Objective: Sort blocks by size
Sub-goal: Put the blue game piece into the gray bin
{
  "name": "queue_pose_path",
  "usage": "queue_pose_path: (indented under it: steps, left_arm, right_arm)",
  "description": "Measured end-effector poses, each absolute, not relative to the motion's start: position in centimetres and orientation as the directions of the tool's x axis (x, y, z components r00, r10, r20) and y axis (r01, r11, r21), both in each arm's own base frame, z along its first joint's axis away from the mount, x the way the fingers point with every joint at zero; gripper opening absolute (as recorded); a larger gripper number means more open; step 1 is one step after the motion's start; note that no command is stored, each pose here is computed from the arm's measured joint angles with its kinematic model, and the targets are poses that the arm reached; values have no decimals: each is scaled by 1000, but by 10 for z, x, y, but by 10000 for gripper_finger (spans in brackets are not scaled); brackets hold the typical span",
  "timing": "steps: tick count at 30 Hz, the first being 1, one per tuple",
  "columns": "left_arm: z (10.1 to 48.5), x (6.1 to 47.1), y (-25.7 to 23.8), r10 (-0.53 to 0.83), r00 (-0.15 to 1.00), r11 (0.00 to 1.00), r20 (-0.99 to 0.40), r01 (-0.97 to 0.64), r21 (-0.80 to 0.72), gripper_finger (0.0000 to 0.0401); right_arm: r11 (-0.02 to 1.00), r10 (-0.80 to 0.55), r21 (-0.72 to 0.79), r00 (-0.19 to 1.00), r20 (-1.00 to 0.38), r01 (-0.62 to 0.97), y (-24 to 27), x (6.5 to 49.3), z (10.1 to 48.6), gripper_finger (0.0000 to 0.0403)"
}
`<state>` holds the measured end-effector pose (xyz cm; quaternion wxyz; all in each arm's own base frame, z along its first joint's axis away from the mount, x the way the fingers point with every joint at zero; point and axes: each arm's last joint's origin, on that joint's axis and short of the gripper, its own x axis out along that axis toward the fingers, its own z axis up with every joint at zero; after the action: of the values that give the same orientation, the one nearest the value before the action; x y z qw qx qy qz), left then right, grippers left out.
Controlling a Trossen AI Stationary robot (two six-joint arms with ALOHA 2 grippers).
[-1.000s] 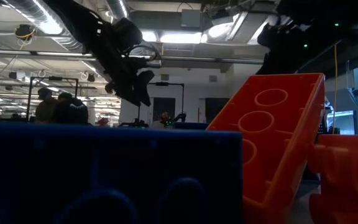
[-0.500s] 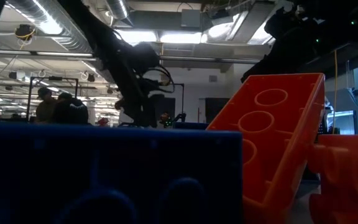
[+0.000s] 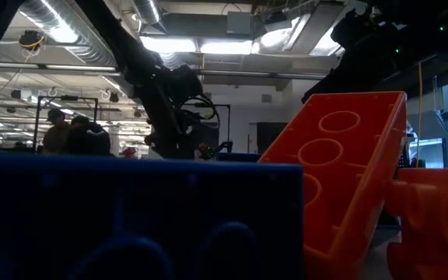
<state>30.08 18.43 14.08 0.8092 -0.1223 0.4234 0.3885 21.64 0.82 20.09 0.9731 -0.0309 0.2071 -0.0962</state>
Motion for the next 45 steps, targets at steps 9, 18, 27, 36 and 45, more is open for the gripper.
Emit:
queue_pose_path:
  steps: [9,18,27,36,45]
  left_arm:
    - [134,293,192,477,408,695,-779,-718,50,210]
    - [134,293,195,492,424,698,-761,-714,54,210]
    - [134,293,195,491,421,705,-763,-707,64,188]
    - [133,292,194,485,412,703,-771,-708,64,162]
    - [133,293,195,488,417,708,-767,-703,68,174]
  right_arm:
    - [980,-200,-100,896,-397,174,8,216,201,269]
    - [980,-200,-100,896,-398,174,8,216,201,269]
    - [980,-200,-100,896,-398,174,8,216,201,269]
    - [980,-199,-100,896,-398,174,8,216,201,269]
    - [980,-199,-100,896,-398,174,8,216,201,269]
